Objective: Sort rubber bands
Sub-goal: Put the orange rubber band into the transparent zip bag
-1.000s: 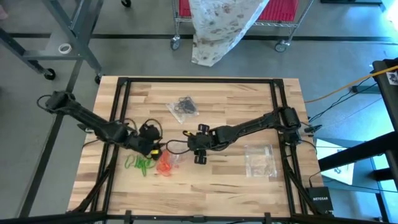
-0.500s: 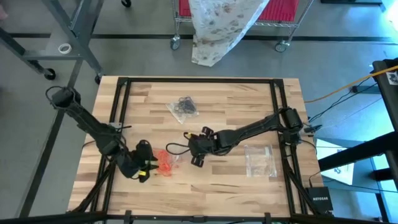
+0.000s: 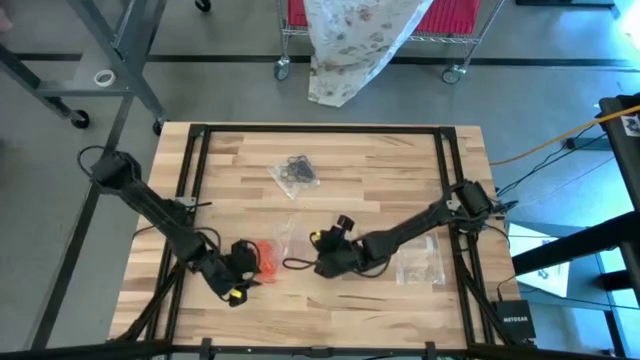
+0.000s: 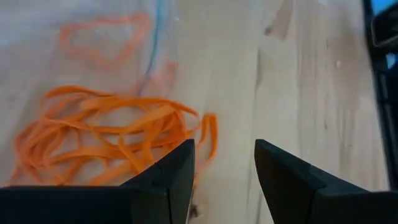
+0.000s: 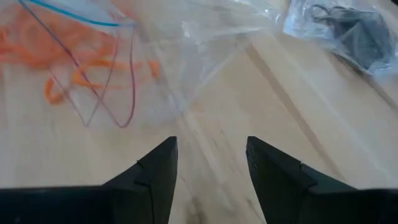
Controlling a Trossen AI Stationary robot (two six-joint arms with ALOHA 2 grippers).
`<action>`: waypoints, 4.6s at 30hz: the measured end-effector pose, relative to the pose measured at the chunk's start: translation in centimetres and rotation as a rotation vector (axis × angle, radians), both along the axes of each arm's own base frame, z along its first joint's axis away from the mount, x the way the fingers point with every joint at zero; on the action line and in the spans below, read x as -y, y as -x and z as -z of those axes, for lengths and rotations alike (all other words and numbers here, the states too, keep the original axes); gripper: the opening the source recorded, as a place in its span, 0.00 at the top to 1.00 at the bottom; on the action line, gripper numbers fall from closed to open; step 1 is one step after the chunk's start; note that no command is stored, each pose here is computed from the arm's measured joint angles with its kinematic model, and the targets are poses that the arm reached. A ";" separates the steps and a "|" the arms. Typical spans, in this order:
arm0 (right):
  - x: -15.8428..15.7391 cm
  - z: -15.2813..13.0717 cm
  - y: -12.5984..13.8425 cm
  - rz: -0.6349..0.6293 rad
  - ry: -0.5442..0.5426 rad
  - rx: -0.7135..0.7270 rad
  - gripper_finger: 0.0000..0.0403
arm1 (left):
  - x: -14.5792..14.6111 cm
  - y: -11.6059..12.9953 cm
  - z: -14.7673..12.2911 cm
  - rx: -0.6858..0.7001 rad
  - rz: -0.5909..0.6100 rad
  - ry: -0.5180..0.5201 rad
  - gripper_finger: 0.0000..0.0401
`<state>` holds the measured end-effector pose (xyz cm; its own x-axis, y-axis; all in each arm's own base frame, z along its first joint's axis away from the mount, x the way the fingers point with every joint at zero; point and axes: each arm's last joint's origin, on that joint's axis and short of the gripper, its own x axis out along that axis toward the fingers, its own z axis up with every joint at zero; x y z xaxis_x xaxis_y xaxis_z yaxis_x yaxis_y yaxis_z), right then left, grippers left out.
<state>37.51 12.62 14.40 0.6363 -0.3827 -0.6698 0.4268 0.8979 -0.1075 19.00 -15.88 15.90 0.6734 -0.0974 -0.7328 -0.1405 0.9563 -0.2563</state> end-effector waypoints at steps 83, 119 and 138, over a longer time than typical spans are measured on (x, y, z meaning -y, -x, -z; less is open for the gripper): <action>-0.9 2.2 1.8 0.079 -0.026 0.137 0.54 | -2.5 -9.1 -2.6 0.087 0.272 -0.505 0.99; -1.1 2.3 1.7 0.042 -0.083 0.127 0.54 | -2.4 -7.7 -4.8 0.012 0.183 -0.572 0.99; 2.9 0.4 -1.4 0.108 -0.189 0.378 0.54 | -2.6 -7.3 -6.0 0.057 0.144 -0.526 0.99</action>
